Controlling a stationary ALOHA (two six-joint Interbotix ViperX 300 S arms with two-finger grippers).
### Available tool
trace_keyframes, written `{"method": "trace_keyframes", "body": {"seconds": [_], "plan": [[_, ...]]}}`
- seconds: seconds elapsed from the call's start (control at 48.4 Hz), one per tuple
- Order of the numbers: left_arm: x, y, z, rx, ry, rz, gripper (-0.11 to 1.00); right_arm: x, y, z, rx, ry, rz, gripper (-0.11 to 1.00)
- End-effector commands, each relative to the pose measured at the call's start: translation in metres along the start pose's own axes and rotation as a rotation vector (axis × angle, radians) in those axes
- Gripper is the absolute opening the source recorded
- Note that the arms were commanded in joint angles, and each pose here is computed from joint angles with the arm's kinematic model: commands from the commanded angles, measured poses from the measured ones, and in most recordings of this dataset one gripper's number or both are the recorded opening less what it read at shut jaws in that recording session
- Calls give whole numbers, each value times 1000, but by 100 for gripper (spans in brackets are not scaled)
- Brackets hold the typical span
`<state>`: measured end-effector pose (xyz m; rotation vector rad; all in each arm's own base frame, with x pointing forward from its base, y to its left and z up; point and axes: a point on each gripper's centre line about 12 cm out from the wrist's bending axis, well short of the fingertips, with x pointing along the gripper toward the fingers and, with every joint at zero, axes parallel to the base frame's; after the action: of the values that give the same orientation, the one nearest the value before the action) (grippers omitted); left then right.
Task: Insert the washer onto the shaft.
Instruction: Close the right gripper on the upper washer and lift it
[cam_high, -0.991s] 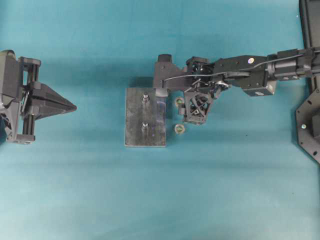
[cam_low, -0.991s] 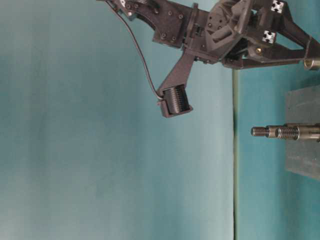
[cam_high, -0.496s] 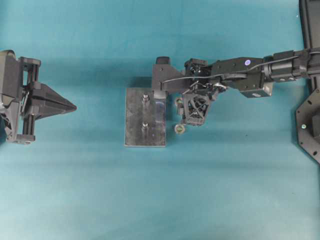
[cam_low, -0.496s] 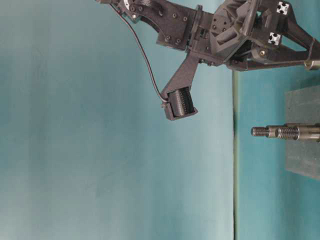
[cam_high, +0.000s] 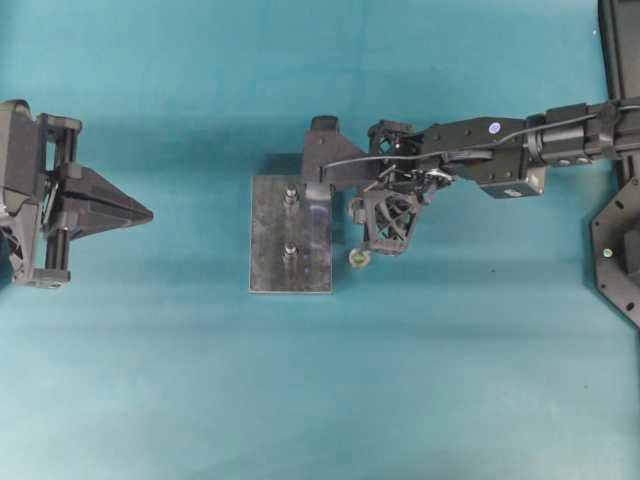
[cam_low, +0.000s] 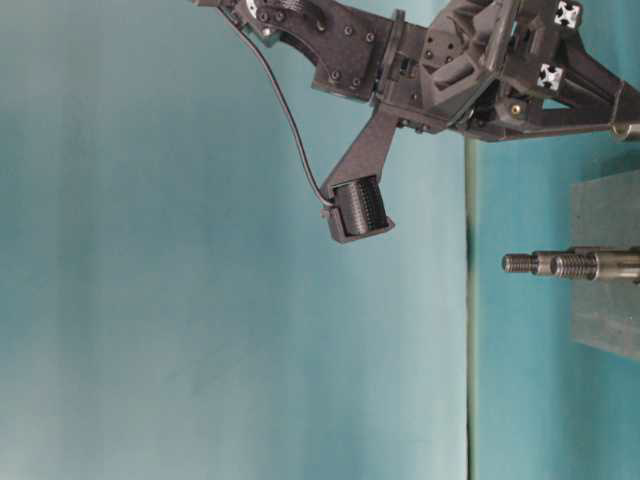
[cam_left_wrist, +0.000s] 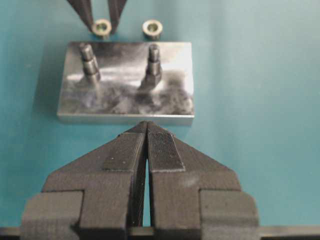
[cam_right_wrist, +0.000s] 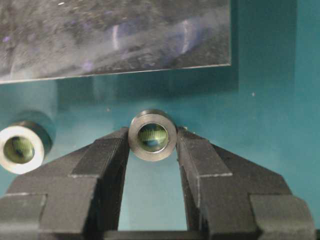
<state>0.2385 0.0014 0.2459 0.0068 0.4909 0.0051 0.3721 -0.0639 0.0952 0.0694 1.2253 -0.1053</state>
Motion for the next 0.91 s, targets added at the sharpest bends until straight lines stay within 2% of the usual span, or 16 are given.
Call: {"method": "trace_keyframes", "body": {"seconds": [0.0,0.145,0.31,0.475,0.888], "plan": [[-1,0,7,-1,-28,2,0,-11,-9,9,43,-46,-12,34],[-1,0,7,-2,-31,2,0,-21,-9,14,46,-75,-13,34],[-1,0,8,-4,-32,2,0,-51,-8,30,41,-147,-15,34],[-1,0,8,-4,-32,2,0,-69,-4,42,24,-152,-9,34],[-1,0,4,-41,-26,1,0,-75,0,89,-2,-192,-5,34]]}}
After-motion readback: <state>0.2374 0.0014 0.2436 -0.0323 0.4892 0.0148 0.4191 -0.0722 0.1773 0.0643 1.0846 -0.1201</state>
